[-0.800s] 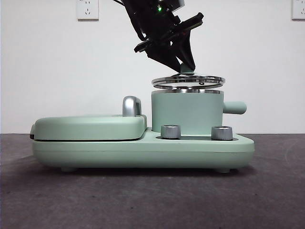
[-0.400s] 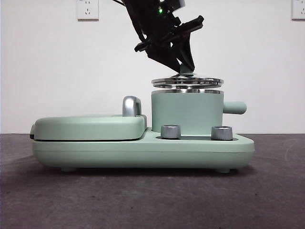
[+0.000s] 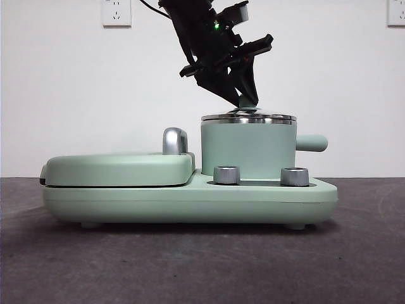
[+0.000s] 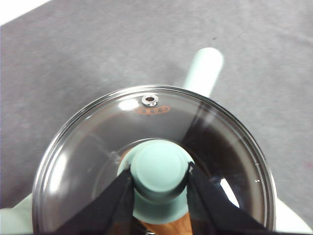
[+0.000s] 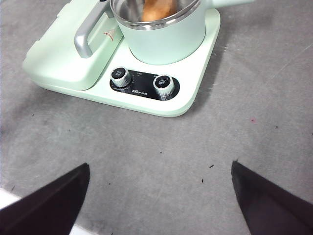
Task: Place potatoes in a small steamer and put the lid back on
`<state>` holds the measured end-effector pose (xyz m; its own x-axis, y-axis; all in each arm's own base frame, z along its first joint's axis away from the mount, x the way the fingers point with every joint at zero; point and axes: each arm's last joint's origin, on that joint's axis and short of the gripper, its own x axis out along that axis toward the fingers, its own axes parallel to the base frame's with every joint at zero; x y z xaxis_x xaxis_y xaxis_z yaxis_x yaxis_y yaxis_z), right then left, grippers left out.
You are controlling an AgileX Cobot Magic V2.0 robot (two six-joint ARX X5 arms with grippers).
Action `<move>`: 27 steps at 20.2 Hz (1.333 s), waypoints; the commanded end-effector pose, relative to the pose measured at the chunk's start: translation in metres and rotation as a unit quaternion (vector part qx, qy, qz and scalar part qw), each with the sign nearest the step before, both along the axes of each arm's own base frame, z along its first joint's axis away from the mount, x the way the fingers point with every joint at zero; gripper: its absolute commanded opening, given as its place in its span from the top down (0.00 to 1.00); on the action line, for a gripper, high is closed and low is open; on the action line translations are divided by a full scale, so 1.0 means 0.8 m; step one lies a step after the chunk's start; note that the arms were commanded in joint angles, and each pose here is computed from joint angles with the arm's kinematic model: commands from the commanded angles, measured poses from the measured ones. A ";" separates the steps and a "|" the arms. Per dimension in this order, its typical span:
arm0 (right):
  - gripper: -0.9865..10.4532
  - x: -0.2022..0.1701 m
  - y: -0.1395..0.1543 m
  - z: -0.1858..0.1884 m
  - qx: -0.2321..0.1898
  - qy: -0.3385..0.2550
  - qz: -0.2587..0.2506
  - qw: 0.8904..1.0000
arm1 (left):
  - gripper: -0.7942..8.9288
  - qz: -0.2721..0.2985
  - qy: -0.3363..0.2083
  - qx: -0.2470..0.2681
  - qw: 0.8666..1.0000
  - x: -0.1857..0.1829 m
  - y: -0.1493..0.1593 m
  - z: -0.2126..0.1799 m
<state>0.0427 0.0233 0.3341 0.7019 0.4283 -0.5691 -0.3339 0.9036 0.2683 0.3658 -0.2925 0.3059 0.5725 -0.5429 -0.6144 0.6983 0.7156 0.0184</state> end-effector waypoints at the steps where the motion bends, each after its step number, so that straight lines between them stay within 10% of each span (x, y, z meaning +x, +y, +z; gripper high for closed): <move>1: 0.51 0.001 0.001 0.003 0.006 -0.003 0.001 1.000 | 0.90 -0.004 -0.008 0.030 1.000 0.002 -0.008 -0.008; 6: 0.51 0.001 0.001 0.003 0.006 -0.003 0.001 1.000 | 0.88 -0.009 -0.009 0.028 1.000 -0.002 -0.013 -0.008; 13: 0.51 0.001 0.001 0.003 0.006 -0.003 0.001 1.000 | 0.44 -0.005 -0.012 0.009 1.000 -0.007 -0.019 0.002; 27: 0.51 0.002 0.002 0.005 0.012 -0.011 0.009 1.000 | 0.44 0.005 0.025 0.026 0.999 -0.150 0.105 0.172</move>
